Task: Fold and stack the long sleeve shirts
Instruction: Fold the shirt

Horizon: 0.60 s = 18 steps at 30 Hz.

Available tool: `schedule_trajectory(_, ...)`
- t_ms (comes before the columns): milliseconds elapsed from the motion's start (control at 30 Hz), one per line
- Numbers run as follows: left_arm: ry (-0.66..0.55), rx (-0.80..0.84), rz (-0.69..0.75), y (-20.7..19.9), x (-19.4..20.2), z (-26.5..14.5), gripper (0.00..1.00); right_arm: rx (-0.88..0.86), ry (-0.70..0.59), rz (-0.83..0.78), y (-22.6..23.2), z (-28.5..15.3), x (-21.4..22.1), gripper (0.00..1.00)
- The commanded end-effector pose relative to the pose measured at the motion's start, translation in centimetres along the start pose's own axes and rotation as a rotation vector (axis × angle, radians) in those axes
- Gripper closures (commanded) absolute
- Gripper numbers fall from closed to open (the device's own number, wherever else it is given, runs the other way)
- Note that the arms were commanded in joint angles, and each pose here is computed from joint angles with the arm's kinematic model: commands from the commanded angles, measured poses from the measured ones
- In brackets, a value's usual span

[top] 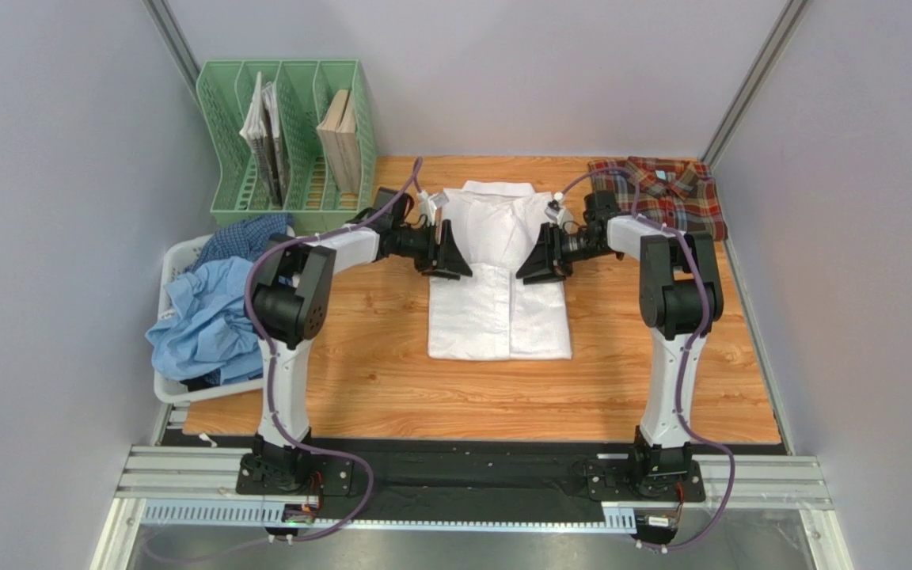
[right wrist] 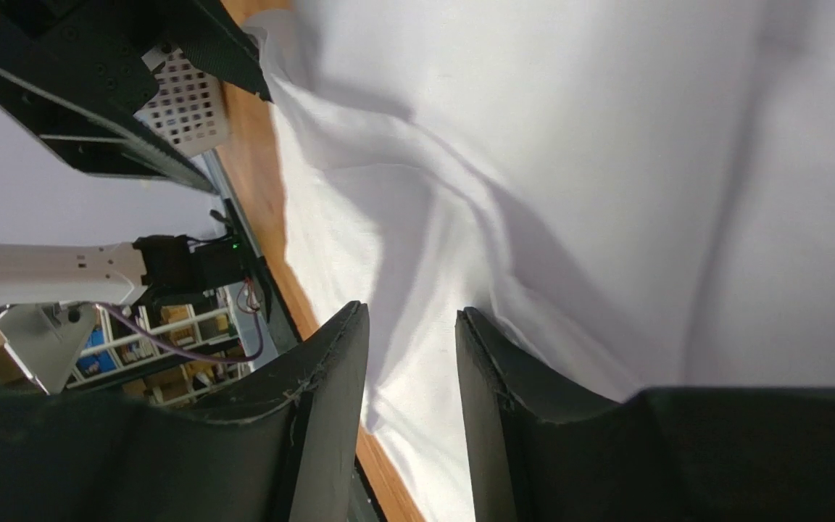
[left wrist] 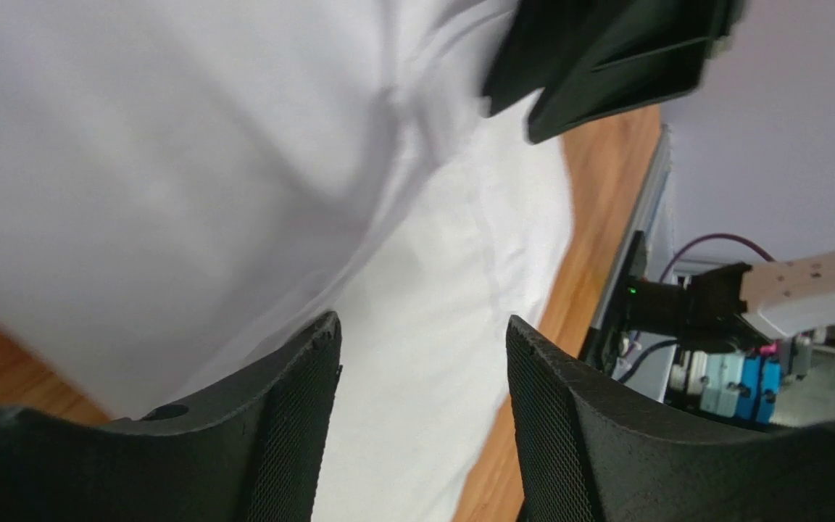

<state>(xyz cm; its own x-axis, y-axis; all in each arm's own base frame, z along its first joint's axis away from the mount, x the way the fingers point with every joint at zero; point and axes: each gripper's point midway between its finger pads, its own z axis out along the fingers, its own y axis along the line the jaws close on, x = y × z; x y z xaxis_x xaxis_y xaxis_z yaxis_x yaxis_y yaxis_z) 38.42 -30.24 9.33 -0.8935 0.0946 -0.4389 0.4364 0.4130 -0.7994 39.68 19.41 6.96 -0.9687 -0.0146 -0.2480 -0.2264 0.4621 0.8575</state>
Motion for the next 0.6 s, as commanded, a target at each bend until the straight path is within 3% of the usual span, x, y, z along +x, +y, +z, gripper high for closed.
schedule_trajectory(0,0.005,-0.187,-0.165,6.5,1.0,-0.6,0.38,0.108,-0.033,0.033,-3.6,0.1,-0.9,0.6)
schedule_trajectory(100,-0.013,-0.23,-0.212,8.1,1.8,-2.1,0.4,0.169,0.024,0.13,-6.4,0.3,1.3,0.6)
schedule_trajectory(233,-0.017,-0.234,-0.19,6.0,3.6,-4.3,0.43,0.156,0.09,0.175,-6.1,1.4,5.7,0.59)
schedule_trajectory(300,-0.043,-0.172,-0.125,4.0,3.3,-4.8,0.41,0.106,0.095,0.187,-4.1,1.2,7.4,0.54)
schedule_trajectory(433,-0.116,-0.051,0.075,-2.5,2.6,-7.6,0.23,0.062,0.017,0.065,0.7,-1.8,5.3,0.42)
schedule_trajectory(500,-0.106,0.006,0.115,-4.9,3.6,-8.2,0.2,0.045,-0.031,-0.026,4.2,-4.0,4.5,0.37)
schedule_trajectory(567,-0.064,0.058,0.12,-7.1,5.8,-8.3,0.19,0.025,-0.027,-0.014,5.8,-4.9,6.1,0.37)
